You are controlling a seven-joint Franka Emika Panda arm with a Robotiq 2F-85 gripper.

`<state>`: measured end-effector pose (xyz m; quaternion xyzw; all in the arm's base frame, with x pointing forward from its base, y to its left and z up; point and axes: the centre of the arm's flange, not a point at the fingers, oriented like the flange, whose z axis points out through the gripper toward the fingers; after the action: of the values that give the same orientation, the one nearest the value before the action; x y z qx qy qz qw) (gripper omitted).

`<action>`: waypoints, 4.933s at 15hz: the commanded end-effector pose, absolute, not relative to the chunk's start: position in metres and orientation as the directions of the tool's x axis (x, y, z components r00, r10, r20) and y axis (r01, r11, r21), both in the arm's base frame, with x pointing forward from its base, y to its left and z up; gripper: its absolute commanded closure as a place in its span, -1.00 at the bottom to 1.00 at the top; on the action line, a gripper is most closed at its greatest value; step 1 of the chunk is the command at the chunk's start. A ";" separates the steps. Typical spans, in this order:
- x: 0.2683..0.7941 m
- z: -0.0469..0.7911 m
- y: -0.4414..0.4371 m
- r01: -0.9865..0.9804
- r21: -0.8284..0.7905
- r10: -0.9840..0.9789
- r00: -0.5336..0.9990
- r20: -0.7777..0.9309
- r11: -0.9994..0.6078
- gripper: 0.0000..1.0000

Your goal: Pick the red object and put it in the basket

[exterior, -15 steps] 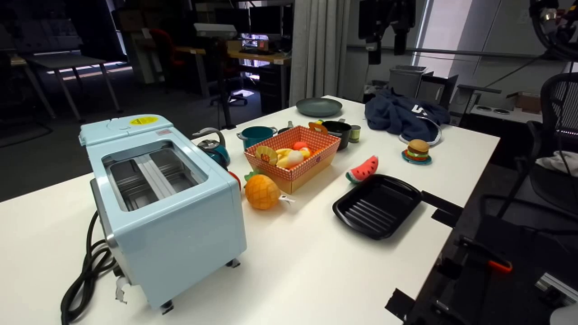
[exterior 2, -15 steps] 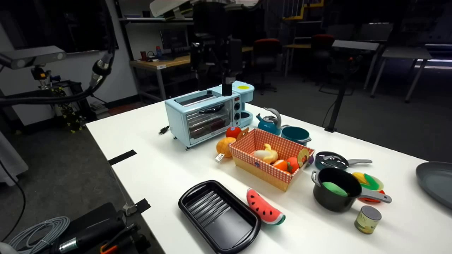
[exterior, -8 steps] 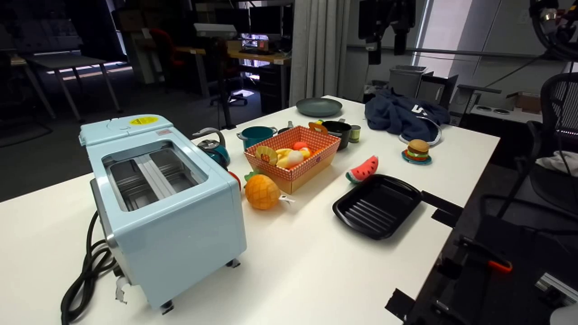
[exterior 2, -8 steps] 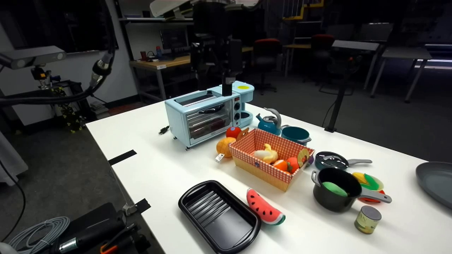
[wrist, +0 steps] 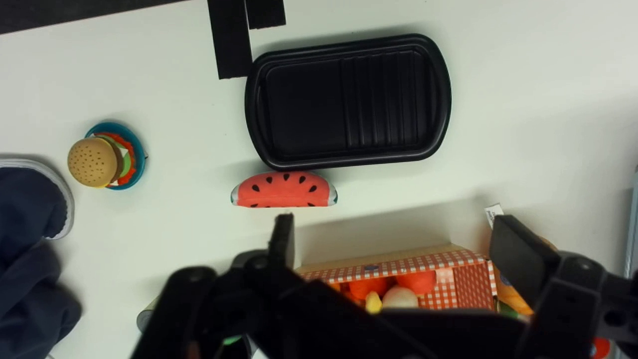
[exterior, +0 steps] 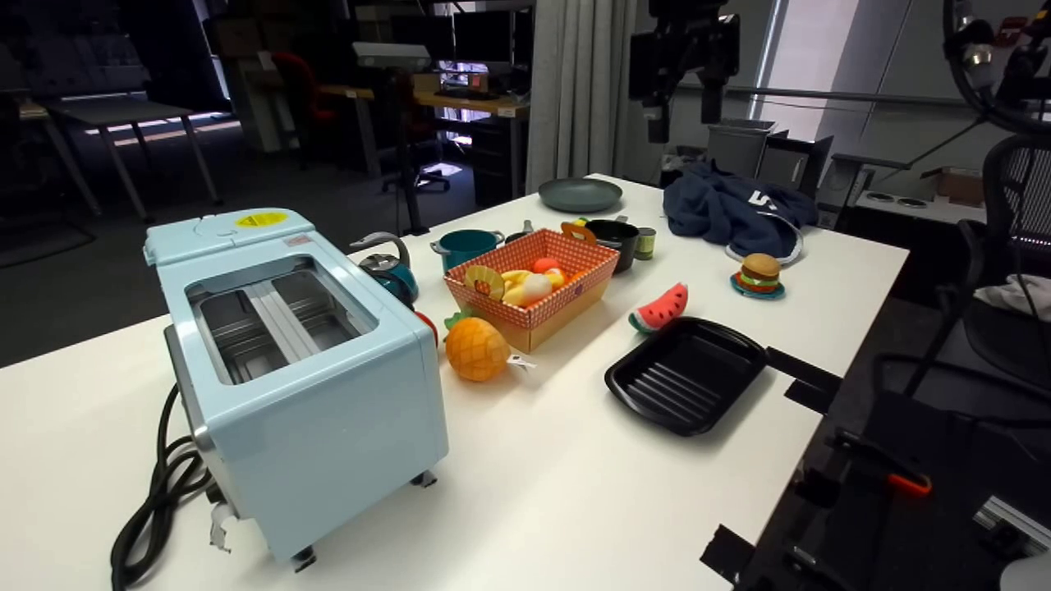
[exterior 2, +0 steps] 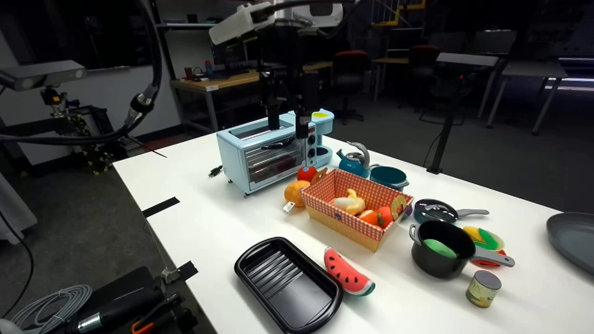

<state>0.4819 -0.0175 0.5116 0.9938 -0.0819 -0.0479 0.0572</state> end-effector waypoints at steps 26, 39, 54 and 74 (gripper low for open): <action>0.566 0.424 0.069 -0.155 0.134 -0.161 0.986 -0.038 -0.979 -1.00; 0.676 0.400 0.113 -0.381 0.124 -0.364 0.921 0.138 -0.916 -1.00; 0.779 0.305 0.174 -0.689 0.064 -0.681 0.724 0.107 -0.722 -1.00; 0.790 0.242 0.181 -0.725 0.112 -0.731 0.683 -0.012 -0.679 -0.17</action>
<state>0.7649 0.1721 0.2477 0.9204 -0.3861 -0.0161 0.0585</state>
